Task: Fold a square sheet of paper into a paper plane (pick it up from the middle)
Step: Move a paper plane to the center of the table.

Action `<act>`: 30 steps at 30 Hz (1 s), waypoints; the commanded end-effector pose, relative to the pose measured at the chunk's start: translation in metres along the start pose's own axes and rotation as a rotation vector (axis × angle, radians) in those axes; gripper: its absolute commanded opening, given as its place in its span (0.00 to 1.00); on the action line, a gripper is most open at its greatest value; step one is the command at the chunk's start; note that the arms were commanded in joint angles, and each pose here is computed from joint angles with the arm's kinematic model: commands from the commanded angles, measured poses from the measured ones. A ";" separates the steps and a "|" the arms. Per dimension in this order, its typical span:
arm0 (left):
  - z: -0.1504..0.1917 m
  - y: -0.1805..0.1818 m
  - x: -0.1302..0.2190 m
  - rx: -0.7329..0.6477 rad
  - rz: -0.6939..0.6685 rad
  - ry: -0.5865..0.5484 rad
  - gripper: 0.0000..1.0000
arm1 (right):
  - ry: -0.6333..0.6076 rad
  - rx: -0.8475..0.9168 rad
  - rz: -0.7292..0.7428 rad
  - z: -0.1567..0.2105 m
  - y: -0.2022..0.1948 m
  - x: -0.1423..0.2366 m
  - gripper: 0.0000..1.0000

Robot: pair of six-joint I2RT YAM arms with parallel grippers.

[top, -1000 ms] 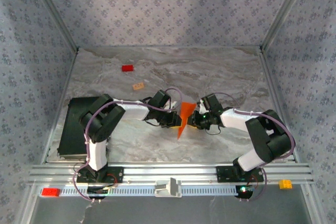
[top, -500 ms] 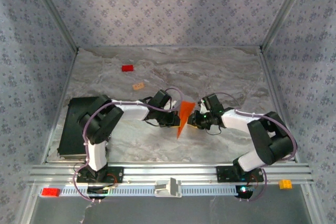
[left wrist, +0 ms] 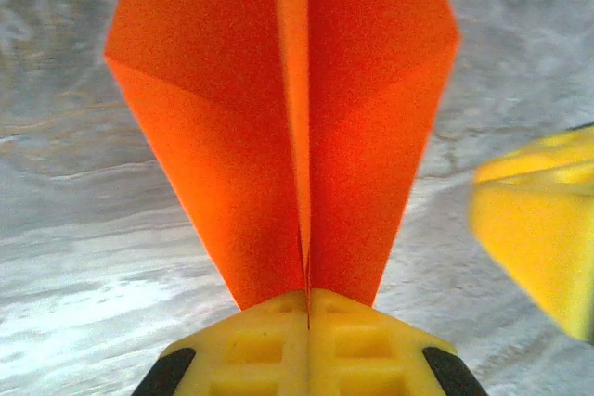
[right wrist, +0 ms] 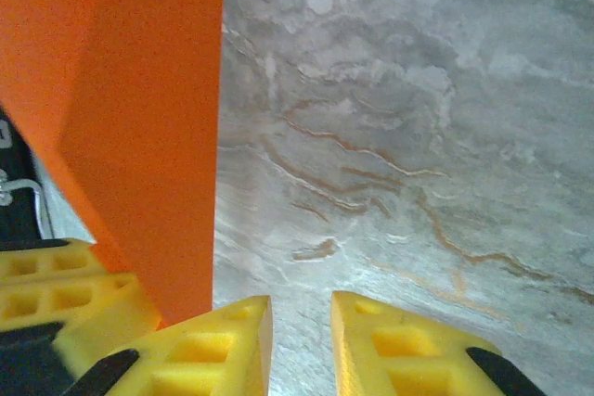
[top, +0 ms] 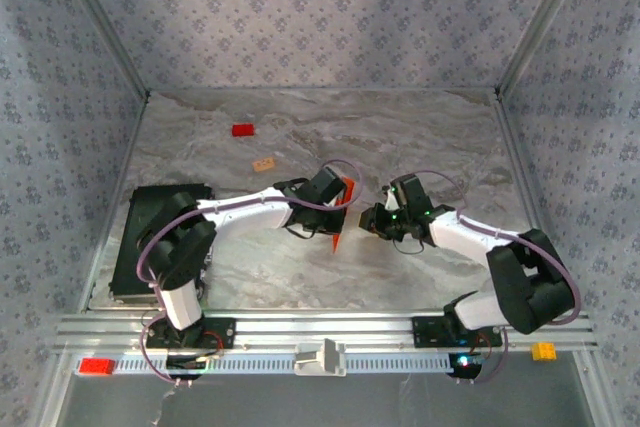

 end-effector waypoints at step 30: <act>0.011 0.005 0.002 -0.043 -0.078 0.017 0.01 | 0.049 -0.055 -0.144 -0.031 0.035 -0.034 0.33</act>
Point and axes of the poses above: each hand's point on the last joint's axis, 136 mm out from that joint toward the fingers, its own x axis back along the fingers, its own y axis along the line the jaws close on, z = x × y, the point moved 8 cm from there along x, back along the fingers, and after that the axes turned 4 degrees about -x, right-handed, at the moved point
